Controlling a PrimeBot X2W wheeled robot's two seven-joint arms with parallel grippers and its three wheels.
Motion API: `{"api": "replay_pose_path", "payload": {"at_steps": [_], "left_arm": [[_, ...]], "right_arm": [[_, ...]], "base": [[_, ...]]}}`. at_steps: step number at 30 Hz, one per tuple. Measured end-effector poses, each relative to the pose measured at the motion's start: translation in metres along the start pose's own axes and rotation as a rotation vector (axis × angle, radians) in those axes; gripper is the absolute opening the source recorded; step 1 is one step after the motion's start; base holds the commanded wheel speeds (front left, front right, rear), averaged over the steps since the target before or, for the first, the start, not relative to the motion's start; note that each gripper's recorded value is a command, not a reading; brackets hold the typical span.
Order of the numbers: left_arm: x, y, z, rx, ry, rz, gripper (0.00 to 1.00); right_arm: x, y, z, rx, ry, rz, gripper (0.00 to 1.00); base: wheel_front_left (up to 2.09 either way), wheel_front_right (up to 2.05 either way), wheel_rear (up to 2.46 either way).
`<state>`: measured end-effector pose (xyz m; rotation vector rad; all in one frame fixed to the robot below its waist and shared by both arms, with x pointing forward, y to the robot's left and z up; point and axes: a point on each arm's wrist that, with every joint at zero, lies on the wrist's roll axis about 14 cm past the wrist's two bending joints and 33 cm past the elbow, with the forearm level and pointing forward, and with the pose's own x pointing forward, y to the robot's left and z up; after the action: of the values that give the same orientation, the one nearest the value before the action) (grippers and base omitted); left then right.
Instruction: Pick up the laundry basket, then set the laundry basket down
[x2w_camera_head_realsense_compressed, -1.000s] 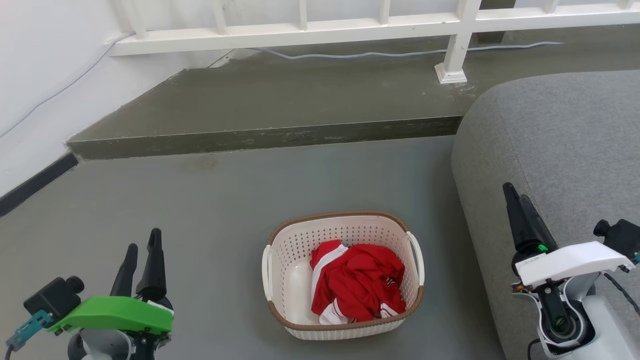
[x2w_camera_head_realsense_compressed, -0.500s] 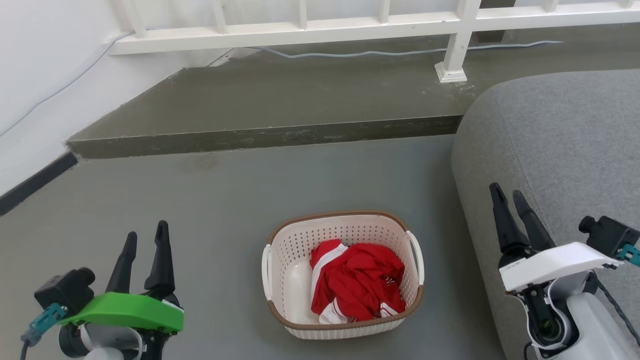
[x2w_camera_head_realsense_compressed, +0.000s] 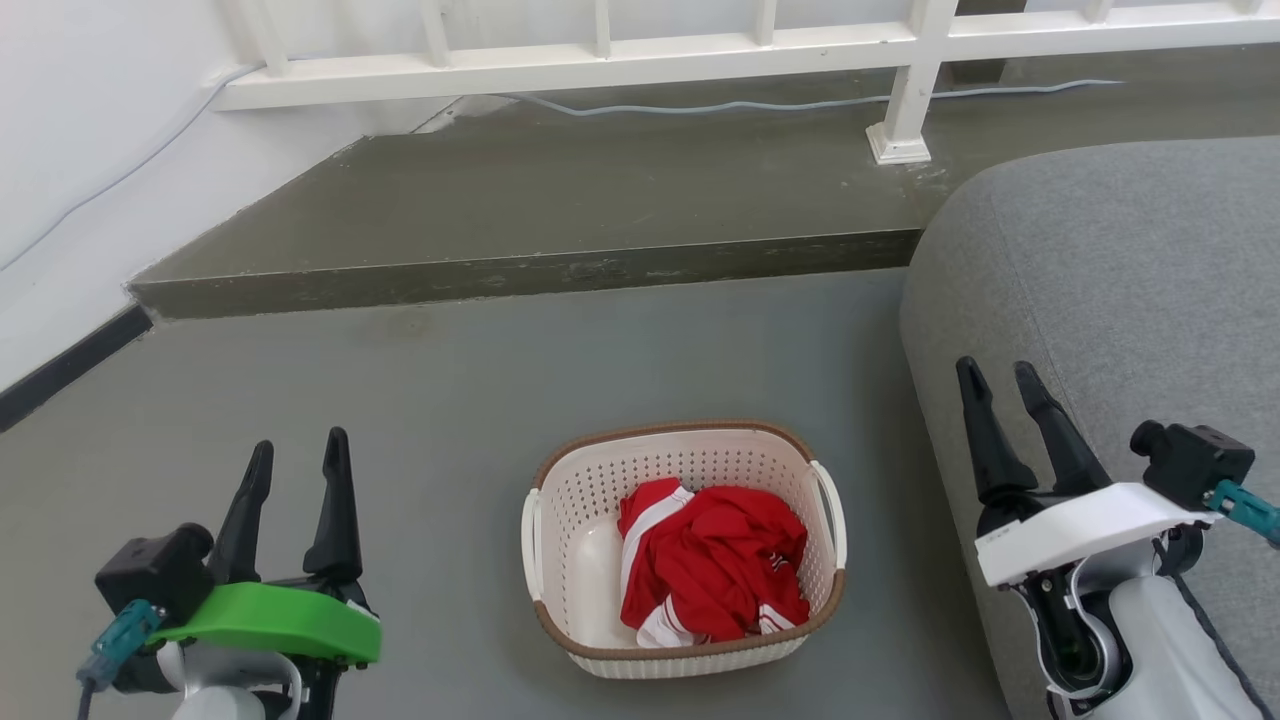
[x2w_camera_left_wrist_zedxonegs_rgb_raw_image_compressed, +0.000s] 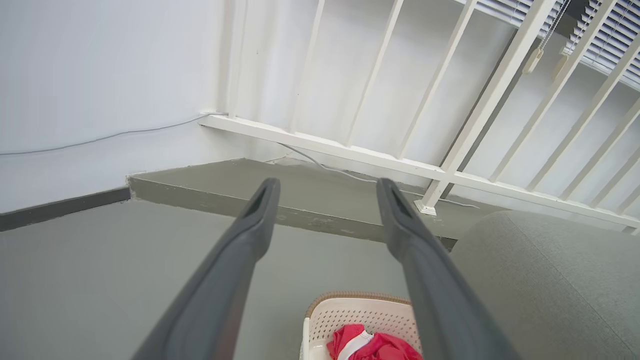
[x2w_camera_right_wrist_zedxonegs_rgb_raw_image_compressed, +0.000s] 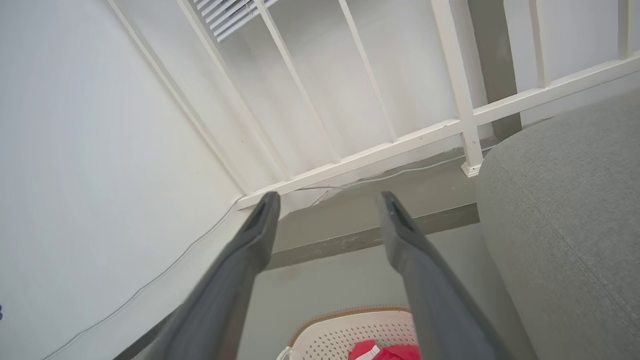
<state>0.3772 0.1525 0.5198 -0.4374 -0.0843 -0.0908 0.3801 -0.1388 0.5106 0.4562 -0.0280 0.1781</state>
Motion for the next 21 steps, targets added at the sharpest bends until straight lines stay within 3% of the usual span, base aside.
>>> {"api": "replay_pose_path", "payload": {"at_steps": [12,21], "left_arm": [[0.001,-0.012,0.007,0.146,-0.043,-0.054,1.00],[0.002,-0.014,0.009,0.165,-0.047,-0.062,1.00]], "right_arm": [[0.000,0.011,0.000,-0.151,-0.020,0.052,1.00],[0.002,0.011,0.003,-0.160,-0.030,0.051,1.00]], "base": [[0.00,0.00,0.00],[0.00,0.00,0.00]]}}
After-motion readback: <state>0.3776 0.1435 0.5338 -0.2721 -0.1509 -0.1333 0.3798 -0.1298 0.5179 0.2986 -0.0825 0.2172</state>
